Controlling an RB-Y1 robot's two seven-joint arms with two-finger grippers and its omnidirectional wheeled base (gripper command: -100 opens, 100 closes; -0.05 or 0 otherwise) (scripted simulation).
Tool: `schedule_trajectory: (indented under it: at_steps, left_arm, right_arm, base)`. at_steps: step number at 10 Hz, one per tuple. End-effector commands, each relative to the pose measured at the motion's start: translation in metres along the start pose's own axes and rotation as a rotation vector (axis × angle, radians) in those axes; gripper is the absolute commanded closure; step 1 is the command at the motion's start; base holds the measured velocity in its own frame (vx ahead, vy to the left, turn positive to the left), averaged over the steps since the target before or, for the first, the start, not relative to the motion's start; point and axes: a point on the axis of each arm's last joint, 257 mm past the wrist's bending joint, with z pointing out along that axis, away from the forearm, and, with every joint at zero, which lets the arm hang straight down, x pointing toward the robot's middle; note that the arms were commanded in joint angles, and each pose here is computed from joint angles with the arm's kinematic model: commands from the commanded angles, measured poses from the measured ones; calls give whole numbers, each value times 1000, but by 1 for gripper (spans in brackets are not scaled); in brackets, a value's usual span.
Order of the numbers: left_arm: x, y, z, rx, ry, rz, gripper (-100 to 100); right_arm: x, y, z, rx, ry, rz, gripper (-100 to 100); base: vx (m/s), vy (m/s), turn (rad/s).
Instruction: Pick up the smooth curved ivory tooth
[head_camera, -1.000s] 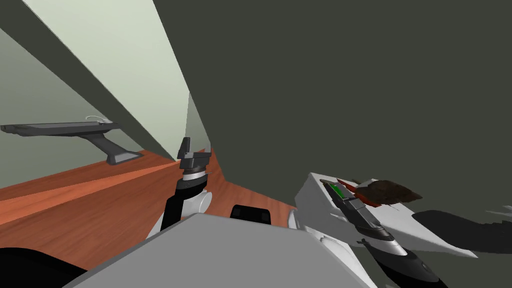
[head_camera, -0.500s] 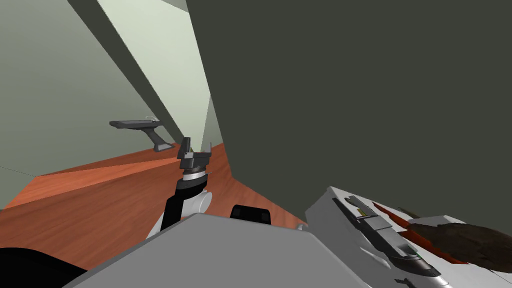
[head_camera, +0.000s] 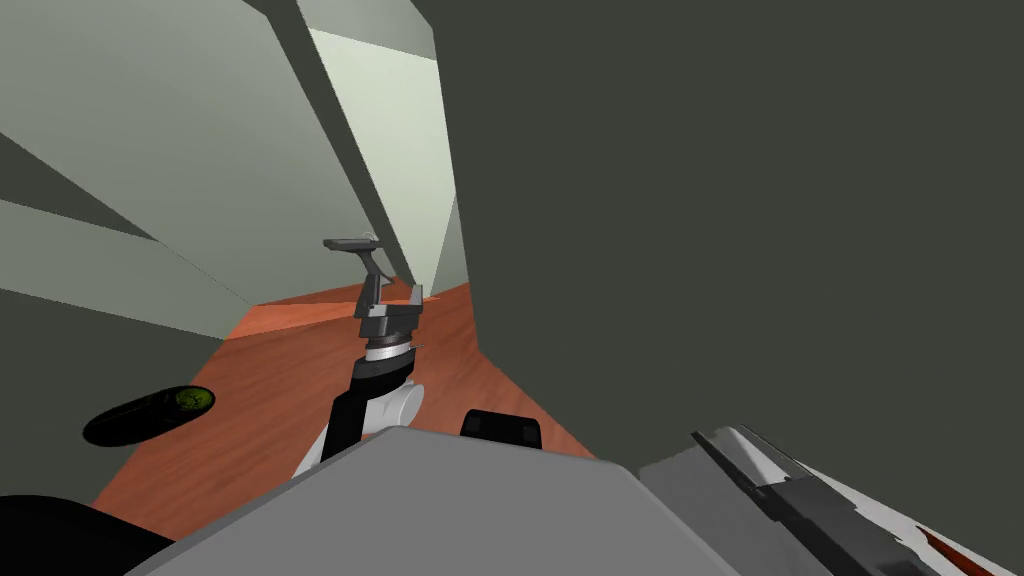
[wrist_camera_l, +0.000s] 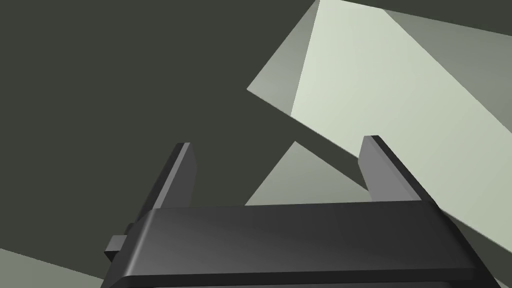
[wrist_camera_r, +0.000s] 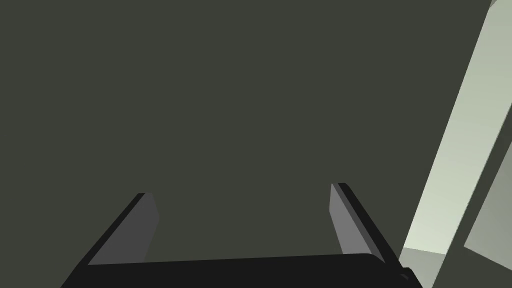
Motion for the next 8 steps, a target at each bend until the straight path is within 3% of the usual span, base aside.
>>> schedule_trajectory:
  at_steps: [1,2,4,5,6,7,8]
  left_arm:
    - [0,0,0,0,0,0,0]
    - [0,0,0,0,0,0,0]
    - [0,0,0,0,0,0,0]
    - [0,0,0,0,0,0,0]
    - [0,0,0,0,0,0,0]
    - [0,0,0,0,0,0,0]
    - [0,0,0,0,0,0,0]
  right_arm:
    - [19,-10,-21,-16,104,-76,-100]
    - [24,-12,-26,-7,119,-72,-100]
    - [49,-28,-61,-24,263,-151,-100]
    - [51,-27,-66,-22,278,-148,-100]
    - [63,-34,-86,-33,352,-180,-100]
    - [64,-34,-88,-33,357,-179,-100]
    - [75,-40,-108,-46,429,-208,-100]
  base:
    - [20,-15,483]
    - [17,-24,202]
    - [9,-16,361]
    - [3,-23,188]
    - [-4,-14,294]
    - [-5,-17,173]
    - [-9,-16,250]
